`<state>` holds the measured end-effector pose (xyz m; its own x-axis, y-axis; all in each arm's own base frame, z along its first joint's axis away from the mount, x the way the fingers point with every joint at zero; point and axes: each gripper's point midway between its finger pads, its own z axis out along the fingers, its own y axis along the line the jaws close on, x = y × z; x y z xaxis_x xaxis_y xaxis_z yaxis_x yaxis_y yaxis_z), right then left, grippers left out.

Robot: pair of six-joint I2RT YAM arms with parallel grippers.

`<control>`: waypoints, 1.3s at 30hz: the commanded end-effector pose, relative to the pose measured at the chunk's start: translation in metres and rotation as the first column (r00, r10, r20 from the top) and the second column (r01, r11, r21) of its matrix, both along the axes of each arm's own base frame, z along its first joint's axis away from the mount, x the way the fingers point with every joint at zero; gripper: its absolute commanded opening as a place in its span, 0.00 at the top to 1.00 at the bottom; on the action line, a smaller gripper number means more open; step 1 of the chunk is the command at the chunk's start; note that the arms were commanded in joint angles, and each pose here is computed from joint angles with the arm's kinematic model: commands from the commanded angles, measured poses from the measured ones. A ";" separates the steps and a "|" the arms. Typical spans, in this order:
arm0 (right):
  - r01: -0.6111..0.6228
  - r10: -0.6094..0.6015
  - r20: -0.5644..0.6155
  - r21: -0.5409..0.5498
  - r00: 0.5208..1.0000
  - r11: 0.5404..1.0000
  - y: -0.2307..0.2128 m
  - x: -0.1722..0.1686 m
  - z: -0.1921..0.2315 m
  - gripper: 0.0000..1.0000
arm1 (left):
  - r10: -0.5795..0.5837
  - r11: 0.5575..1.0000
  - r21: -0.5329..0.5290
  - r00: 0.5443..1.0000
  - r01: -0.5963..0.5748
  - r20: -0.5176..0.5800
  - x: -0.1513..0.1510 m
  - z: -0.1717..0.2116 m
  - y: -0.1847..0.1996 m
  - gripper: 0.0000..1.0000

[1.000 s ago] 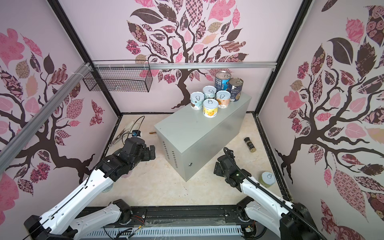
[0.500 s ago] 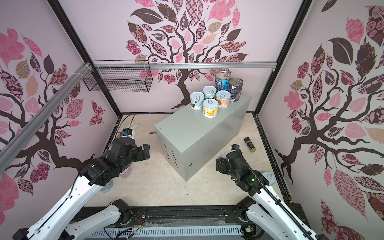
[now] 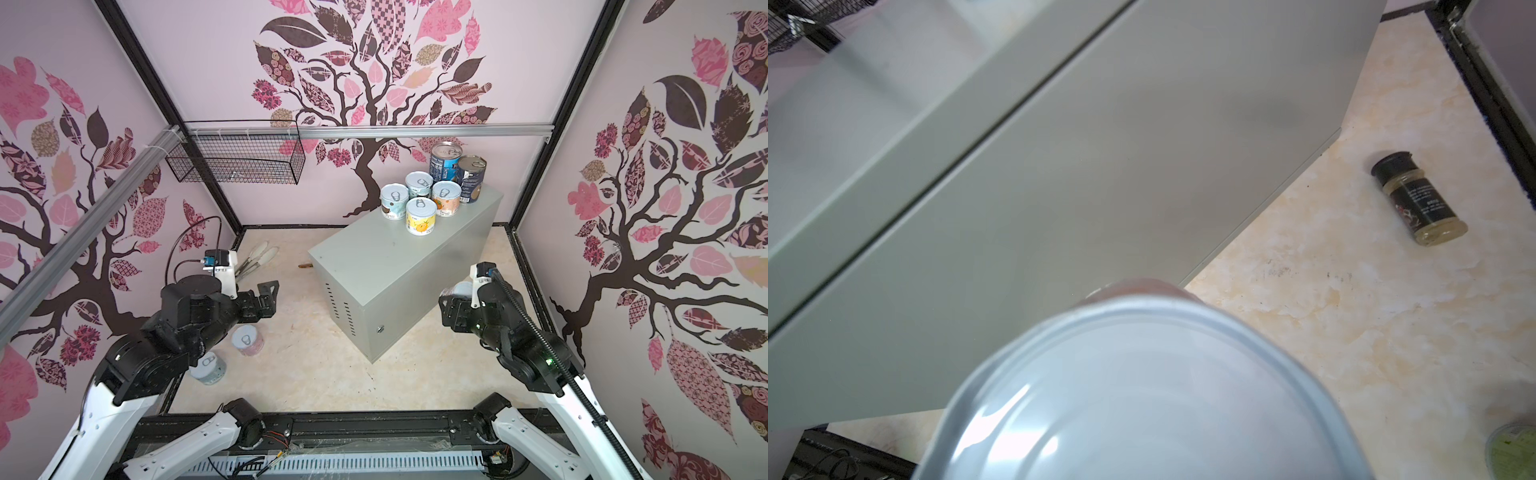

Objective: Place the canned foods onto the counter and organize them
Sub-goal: 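Lift the pink can with the right gripper up toward the cabinet top, then carry the pink can over the cabinet top beside the grouped cans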

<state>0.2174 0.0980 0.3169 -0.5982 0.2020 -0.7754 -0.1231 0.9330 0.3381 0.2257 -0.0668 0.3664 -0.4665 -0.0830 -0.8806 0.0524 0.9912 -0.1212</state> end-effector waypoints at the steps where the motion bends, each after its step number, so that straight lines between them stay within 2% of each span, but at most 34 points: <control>1: -0.051 0.053 0.071 -0.031 0.996 0.998 0.004 0.001 0.036 0.39 | -0.033 0.999 0.007 0.999 0.033 -0.015 -0.005 0.006 -0.002 0.02; 8: -0.073 0.077 0.138 -0.035 0.987 0.997 0.016 0.020 0.081 0.39 | -0.084 0.996 -0.019 0.996 0.084 -0.030 -0.003 0.006 -0.015 0.02; 20: -0.151 0.158 0.146 -0.055 0.977 0.987 0.052 0.059 0.130 0.39 | -0.182 0.983 -0.015 0.983 0.182 -0.013 -0.007 -0.006 -0.028 0.02; 23: -0.157 0.172 0.156 -0.105 0.973 0.982 0.068 0.063 0.138 0.38 | -0.196 0.980 -0.022 0.980 0.196 -0.010 -0.008 -0.014 -0.030 0.02; 33: -0.295 0.320 0.113 -0.196 0.941 0.935 0.152 0.073 0.136 0.36 | -0.239 0.966 -0.101 0.971 0.236 -0.022 -0.012 -0.044 -0.043 0.02; 39: -0.325 0.350 0.069 -0.240 0.934 0.915 0.190 0.094 0.118 0.35 | -0.241 0.968 -0.084 0.969 0.237 -0.046 -0.011 -0.067 -0.043 0.02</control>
